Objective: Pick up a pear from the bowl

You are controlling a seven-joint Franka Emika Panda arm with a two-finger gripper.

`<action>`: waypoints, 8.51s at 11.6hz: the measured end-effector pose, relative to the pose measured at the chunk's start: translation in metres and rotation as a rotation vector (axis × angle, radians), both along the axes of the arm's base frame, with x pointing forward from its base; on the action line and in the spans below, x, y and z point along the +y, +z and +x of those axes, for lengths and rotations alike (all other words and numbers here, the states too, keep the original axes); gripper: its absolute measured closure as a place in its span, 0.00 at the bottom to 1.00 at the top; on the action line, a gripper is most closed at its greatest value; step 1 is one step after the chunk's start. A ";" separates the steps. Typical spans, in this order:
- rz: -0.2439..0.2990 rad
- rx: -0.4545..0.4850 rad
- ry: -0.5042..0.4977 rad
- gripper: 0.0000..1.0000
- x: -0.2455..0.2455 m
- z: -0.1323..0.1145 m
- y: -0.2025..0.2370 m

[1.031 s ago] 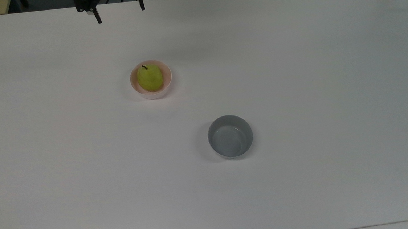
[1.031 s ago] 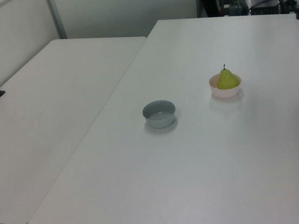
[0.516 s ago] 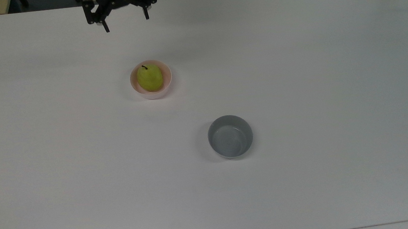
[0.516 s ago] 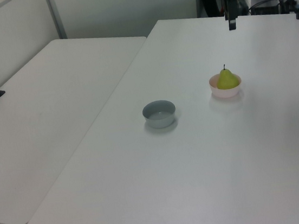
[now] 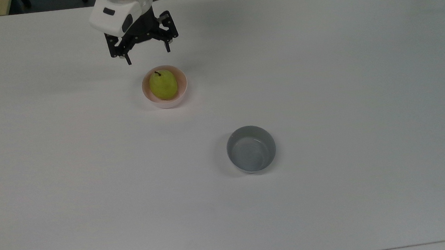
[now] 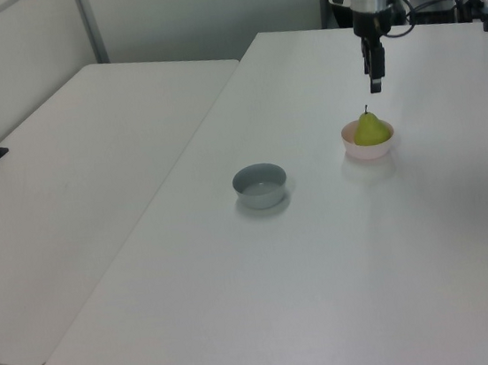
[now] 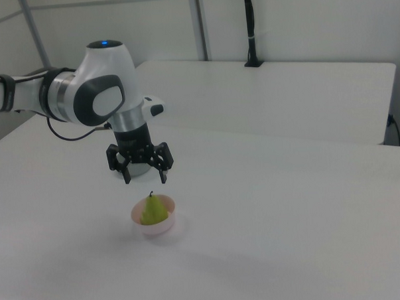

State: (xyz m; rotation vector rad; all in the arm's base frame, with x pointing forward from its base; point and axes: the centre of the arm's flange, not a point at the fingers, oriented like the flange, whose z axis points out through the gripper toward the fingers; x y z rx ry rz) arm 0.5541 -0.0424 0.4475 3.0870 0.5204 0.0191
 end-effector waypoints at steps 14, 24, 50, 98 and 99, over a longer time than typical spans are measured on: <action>0.003 0.093 0.021 0.25 0.012 0.014 -0.086; 0.000 0.055 0.033 0.46 0.013 0.018 -0.081; -0.014 0.013 0.019 0.47 -0.219 0.014 0.030; 0.040 -0.102 -0.309 0.00 -0.014 0.008 0.172; 0.039 -0.097 -0.311 0.00 -0.015 0.012 0.167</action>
